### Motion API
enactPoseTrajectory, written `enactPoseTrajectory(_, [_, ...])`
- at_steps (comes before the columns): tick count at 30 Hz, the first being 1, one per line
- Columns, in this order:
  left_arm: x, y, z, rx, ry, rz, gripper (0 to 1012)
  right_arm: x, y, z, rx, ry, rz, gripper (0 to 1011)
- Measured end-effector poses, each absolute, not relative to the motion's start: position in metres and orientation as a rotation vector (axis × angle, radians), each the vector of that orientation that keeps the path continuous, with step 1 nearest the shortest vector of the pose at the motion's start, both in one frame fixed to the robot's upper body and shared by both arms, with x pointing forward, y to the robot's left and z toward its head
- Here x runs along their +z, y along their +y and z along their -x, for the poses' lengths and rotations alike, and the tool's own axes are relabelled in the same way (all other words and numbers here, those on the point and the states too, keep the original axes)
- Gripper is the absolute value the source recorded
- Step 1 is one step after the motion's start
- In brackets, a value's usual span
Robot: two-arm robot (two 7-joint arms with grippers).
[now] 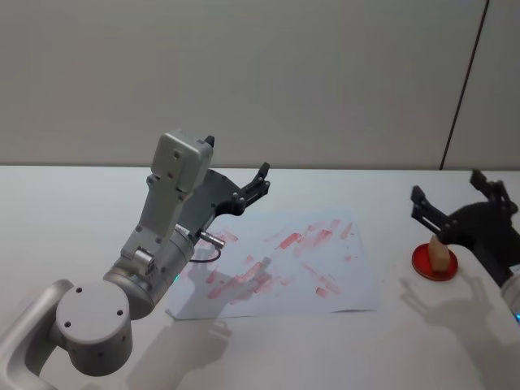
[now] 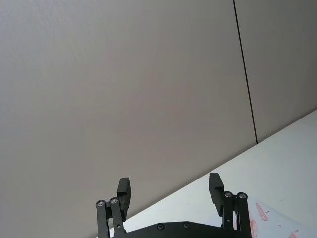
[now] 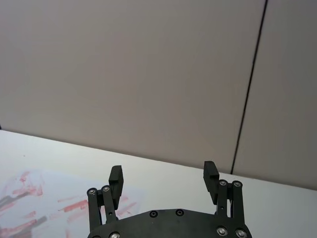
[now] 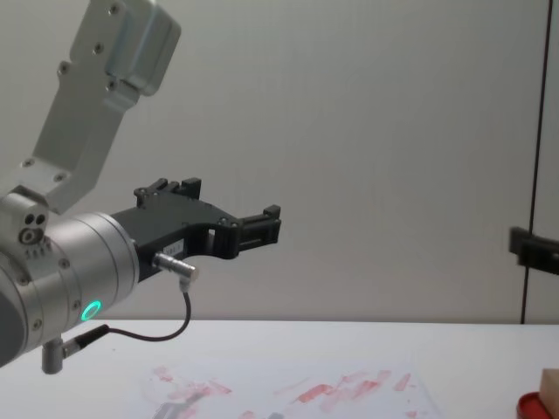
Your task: Use the one hand to pick up the stamp and affix it onto the A4 paper.
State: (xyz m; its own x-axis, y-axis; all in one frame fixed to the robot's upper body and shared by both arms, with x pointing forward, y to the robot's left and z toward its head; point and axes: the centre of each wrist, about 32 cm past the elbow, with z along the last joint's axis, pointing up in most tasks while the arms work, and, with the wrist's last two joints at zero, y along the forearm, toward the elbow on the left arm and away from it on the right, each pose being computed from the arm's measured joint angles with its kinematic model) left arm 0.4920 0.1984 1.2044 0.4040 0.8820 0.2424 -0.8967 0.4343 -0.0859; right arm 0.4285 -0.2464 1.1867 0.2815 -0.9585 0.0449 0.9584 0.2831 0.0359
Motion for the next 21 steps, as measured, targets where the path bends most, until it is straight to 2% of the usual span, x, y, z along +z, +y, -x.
enactPoseTrajectory(12, [1.204,0.198,-0.492,1.124,-0.268,-0.061,1002,1.181,-0.259,-0.408,-1.41,0.005,0.067,1001])
enactPoseTrajectory(21, [1.204,0.198,-0.492,1.124,-0.267,-0.061,1002,1.174,-0.257,-0.418,-1.443,0.081,0.145,1001])
